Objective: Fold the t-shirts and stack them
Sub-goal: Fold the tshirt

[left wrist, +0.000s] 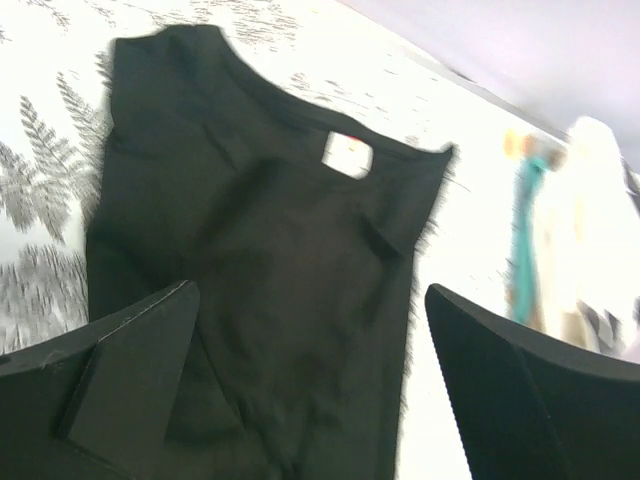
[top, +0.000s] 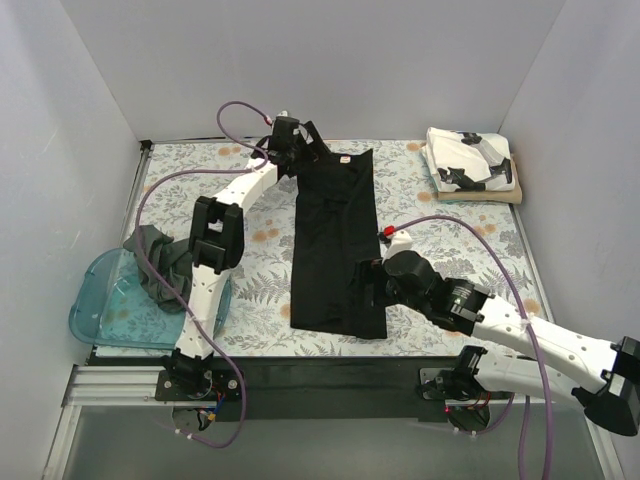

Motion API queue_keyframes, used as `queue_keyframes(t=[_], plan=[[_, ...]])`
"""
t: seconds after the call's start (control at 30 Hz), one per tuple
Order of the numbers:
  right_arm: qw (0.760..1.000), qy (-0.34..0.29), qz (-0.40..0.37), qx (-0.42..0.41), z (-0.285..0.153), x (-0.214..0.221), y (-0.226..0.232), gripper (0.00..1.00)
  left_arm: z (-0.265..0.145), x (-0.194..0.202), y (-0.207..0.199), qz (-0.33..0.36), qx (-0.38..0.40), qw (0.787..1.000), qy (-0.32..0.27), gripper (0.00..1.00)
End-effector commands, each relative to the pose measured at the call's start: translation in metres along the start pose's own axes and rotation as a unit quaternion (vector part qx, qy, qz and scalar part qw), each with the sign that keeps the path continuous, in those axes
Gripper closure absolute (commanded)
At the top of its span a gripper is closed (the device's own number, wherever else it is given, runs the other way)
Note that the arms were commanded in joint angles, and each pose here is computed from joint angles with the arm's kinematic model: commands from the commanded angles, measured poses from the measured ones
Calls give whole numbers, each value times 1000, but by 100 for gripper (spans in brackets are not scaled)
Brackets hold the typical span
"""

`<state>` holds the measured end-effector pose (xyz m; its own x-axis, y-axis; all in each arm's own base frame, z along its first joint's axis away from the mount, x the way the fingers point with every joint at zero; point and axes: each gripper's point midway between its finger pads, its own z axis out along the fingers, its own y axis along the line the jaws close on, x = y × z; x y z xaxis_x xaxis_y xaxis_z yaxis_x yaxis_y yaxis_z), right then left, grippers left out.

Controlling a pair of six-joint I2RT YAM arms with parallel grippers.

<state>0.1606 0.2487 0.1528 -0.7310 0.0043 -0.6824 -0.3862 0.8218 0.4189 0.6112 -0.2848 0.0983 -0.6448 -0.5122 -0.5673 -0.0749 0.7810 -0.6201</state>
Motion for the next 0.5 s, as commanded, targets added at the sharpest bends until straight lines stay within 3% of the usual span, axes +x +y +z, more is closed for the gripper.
queue_keyframes(t=[0.0, 0.13, 0.23, 0.27, 0.43, 0.47], plan=[[998, -36, 9, 59, -4, 0, -32, 2, -99, -51, -83, 34, 89, 995, -26, 4], [995, -71, 23, 67, -14, -6, -42, 2, -152, 1, -64, 26, 85, 995, 50, 4], [994, -75, 36, 64, -16, 4, -50, 2, -198, 33, -63, 27, 85, 995, 53, 3], [994, -76, 53, 62, -16, 7, -51, 2, -201, 70, -29, 11, 44, 996, 81, 3], [995, -56, 58, 59, -13, 27, -60, 2, -263, 166, -2, 18, 32, 992, 118, 3], [996, -41, 56, 54, -11, 35, -60, 2, -268, 193, 26, 26, -3, 990, 135, 3]])
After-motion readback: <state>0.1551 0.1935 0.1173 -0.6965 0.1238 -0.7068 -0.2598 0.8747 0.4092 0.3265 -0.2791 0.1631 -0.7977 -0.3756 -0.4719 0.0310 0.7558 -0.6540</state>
